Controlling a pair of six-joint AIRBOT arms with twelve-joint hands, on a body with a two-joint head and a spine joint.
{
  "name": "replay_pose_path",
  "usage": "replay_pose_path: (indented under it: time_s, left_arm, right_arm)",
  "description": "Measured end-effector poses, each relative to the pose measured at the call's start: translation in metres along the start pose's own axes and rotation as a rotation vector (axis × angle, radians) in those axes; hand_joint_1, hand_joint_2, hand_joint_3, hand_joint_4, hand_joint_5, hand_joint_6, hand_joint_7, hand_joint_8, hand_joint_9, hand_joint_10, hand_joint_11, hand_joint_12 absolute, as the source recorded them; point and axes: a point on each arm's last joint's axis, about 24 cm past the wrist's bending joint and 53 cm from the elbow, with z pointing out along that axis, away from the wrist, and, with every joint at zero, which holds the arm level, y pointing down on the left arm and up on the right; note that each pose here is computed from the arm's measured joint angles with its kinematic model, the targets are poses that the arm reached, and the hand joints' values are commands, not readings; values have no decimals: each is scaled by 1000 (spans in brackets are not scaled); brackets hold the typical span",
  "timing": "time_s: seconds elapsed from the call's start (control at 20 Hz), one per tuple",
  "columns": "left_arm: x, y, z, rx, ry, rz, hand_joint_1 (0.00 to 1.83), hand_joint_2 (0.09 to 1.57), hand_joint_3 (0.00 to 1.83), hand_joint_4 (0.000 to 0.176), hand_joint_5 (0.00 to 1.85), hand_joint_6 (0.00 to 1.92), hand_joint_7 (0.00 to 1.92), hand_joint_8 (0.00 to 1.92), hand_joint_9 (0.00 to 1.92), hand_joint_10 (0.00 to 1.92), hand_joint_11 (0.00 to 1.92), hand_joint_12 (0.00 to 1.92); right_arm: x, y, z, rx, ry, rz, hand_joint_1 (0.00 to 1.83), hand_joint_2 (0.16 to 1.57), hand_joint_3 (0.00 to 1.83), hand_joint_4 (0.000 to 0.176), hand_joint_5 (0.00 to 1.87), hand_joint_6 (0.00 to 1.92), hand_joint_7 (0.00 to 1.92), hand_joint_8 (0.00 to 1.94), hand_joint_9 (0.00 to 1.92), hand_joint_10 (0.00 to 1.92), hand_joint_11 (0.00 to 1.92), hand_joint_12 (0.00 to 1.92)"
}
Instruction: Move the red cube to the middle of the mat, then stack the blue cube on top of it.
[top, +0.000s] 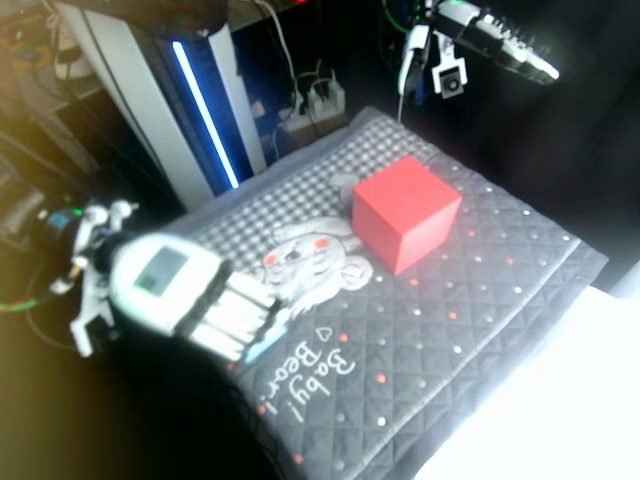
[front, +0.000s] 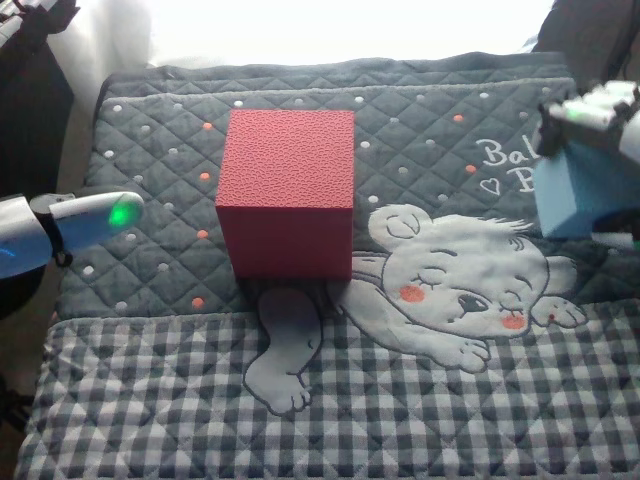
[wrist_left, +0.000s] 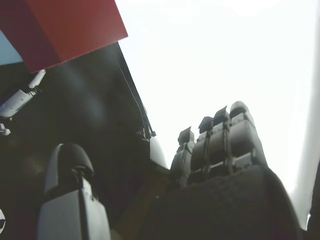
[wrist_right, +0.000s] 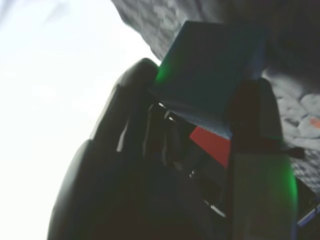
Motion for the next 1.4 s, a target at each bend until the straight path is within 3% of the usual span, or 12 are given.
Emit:
replay_pose_path:
  time_s: [0.25, 0.4, 0.5, 0.55, 0.65, 0.75, 0.8, 0.95, 1.05, 1.1, 1.3, 1.4]
  left_arm:
    - [-1, 0, -1, -1, -2, 1, 619, 906, 5, 96, 0, 0, 0, 0, 0, 0, 0, 0]
    - [-1, 2, -1, -6, -5, 0, 657, 920, 9, 86, 0, 0, 0, 0, 0, 0, 0, 0]
    - [-1, 3, -1, -8, -6, 0, 633, 919, 6, 87, 0, 0, 0, 0, 0, 0, 0, 0]
    - [-1, 3, -1, -9, -7, -1, 633, 919, 6, 87, 0, 0, 0, 0, 0, 0, 0, 0]
    - [-1, 3, -1, -10, -7, 0, 659, 929, 9, 103, 0, 0, 0, 0, 0, 0, 0, 0]
    - [-2, 5, -1, -17, -11, -3, 653, 928, 7, 97, 0, 0, 0, 0, 0, 0, 0, 0]
    - [-2, 6, -1, -18, -15, -5, 642, 925, 5, 101, 0, 0, 0, 0, 0, 0, 0, 0]
    - [-2, 10, -1, -37, -22, -10, 618, 931, 7, 93, 0, 0, 0, 0, 0, 0, 0, 0]
    - [-2, 9, -1, -33, -24, -11, 642, 946, 12, 72, 0, 0, 0, 0, 0, 0, 0, 0]
    - [-2, 10, -2, -36, -24, -10, 617, 942, 8, 95, 0, 0, 0, 0, 0, 0, 0, 0]
    - [-7, 21, -4, -73, -41, -6, 569, 932, 1, 90, 0, 0, 0, 0, 0, 0, 0, 0]
    - [-8, 22, -7, -74, -43, -2, 552, 919, 0, 93, 0, 0, 0, 0, 0, 0, 0, 0]
  right_arm:
    - [-22, 33, 20, -74, 8, -64, 1163, 942, 757, 0, 615, 1635, 802, 1699, 808, 1921, 805, 1921]
    - [-38, 58, 30, -127, 6, -140, 1270, 1276, 189, 0, 415, 1494, 602, 1801, 632, 1921, 788, 1921]
    - [-44, 72, 36, -154, 2, -170, 1149, 1355, 16, 0, 521, 1465, 642, 1869, 884, 1921, 891, 1921]
    - [-46, 74, 37, -158, 1, -172, 1149, 1355, 16, 0, 521, 1465, 642, 1869, 884, 1921, 891, 1921]
    - [-53, 82, 44, -179, -7, -167, 1277, 1000, 729, 0, 213, 1373, 645, 1872, 963, 1921, 925, 1921]
    - [-62, 86, 53, -211, -12, -87, 1305, 964, 801, 0, 8, 175, 641, 1849, 966, 1921, 992, 1921]
    - [-64, 88, 57, -220, -13, -67, 1294, 1009, 712, 0, 1, 34, 622, 1823, 958, 1921, 1011, 1921]
    - [-61, 107, 66, -261, -9, -86, 1306, 925, 947, 0, 74, 25, 646, 1940, 1138, 1921, 1223, 1921]
    - [-69, 131, 73, -313, -34, -98, 1489, 846, 911, 0, 2, 0, 676, 1721, 720, 1921, 906, 1921]
    - [-73, 141, 76, -342, -54, -88, 1335, 968, 599, 0, 53, 4, 737, 1587, 894, 1921, 930, 1921]
    - [-61, 160, 84, -379, -25, -93, 1297, 1196, 205, 0, 35, 0, 652, 1596, 813, 1912, 870, 1921]
    - [-68, 169, 83, -408, -44, -77, 1457, 1035, 523, 0, 70, 2, 599, 1612, 656, 1836, 756, 1921]
